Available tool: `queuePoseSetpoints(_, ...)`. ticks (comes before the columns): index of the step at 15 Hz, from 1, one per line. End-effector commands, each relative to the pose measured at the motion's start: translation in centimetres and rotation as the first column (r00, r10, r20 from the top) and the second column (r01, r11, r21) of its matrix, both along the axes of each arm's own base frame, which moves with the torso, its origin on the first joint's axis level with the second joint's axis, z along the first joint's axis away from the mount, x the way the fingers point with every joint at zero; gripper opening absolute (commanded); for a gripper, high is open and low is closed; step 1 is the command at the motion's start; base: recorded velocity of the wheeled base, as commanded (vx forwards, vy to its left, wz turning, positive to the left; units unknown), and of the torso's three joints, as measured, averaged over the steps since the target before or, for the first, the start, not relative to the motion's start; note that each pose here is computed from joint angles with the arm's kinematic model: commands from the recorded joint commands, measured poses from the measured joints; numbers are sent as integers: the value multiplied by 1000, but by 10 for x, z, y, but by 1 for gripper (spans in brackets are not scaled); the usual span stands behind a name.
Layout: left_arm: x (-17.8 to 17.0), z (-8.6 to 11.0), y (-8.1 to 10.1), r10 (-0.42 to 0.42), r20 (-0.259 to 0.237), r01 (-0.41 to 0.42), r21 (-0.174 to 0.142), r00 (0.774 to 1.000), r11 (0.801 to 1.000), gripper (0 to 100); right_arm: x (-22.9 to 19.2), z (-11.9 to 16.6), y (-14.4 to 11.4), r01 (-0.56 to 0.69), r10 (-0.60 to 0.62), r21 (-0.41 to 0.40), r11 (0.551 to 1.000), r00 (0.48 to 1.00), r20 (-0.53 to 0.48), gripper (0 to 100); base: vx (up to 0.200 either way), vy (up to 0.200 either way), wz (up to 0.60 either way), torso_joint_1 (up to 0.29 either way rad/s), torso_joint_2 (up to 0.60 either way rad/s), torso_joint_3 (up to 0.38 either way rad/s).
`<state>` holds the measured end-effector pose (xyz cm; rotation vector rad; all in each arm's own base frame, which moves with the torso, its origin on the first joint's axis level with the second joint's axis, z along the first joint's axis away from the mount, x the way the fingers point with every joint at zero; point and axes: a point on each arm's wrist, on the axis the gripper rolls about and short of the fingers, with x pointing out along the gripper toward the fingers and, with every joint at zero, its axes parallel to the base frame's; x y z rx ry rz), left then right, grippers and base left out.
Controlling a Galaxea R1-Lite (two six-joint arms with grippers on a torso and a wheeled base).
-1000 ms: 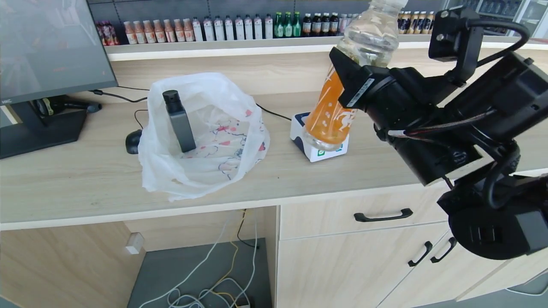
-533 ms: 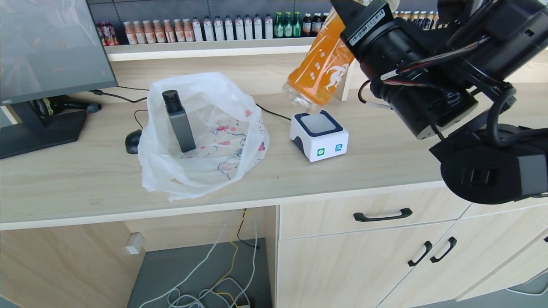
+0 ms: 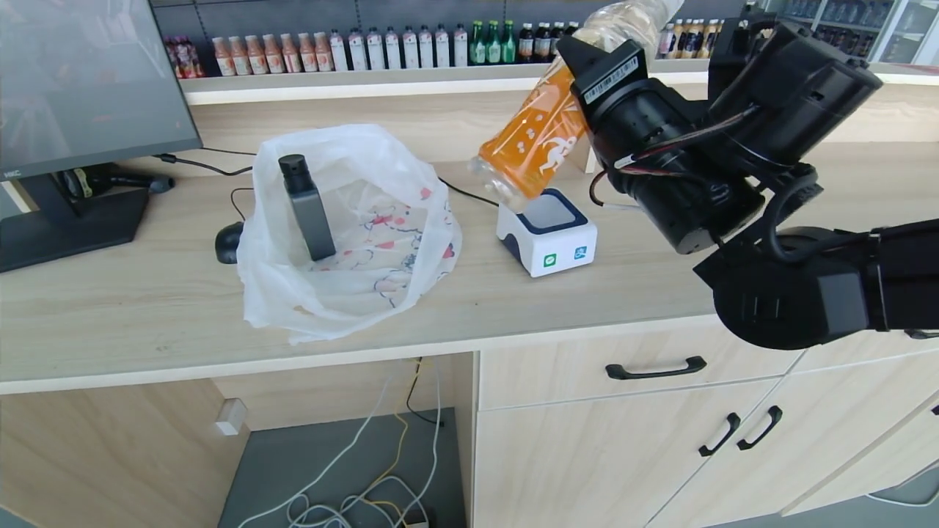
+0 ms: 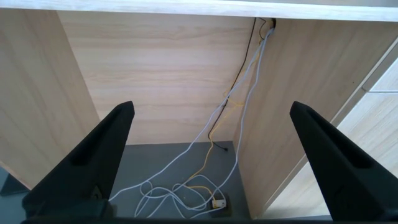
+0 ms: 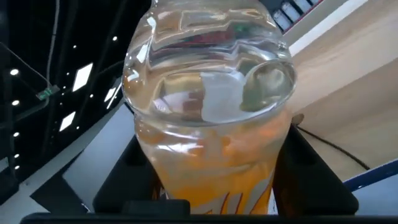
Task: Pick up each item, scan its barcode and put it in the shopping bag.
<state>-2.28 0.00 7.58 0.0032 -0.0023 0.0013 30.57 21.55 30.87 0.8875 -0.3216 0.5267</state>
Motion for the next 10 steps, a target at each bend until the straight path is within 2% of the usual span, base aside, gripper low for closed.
queuePoseSetpoints(1, 0, 0, 0, -1, 1, 1, 0, 1000, 1000, 100, 17, -9, -2, 21, -21, 4, 1000, 999, -27, 0, 0, 0, 0, 0, 0, 0)
queuePoseSetpoints(5, 0, 0, 0, -1, 1, 1, 0, 1000, 1000, 100, 42, -10, -11, 33, -26, 75, 997, 995, -91, 0, 0, 0, 0, 0, 0, 0)
queuePoseSetpoints(10, 0, 0, 0, 0, 1, 0, 0, 1000, 1000, 100, 67, -28, -25, 65, -46, 122, 990, 986, -158, 0, 0, 0, 0, 0, 0, 0)
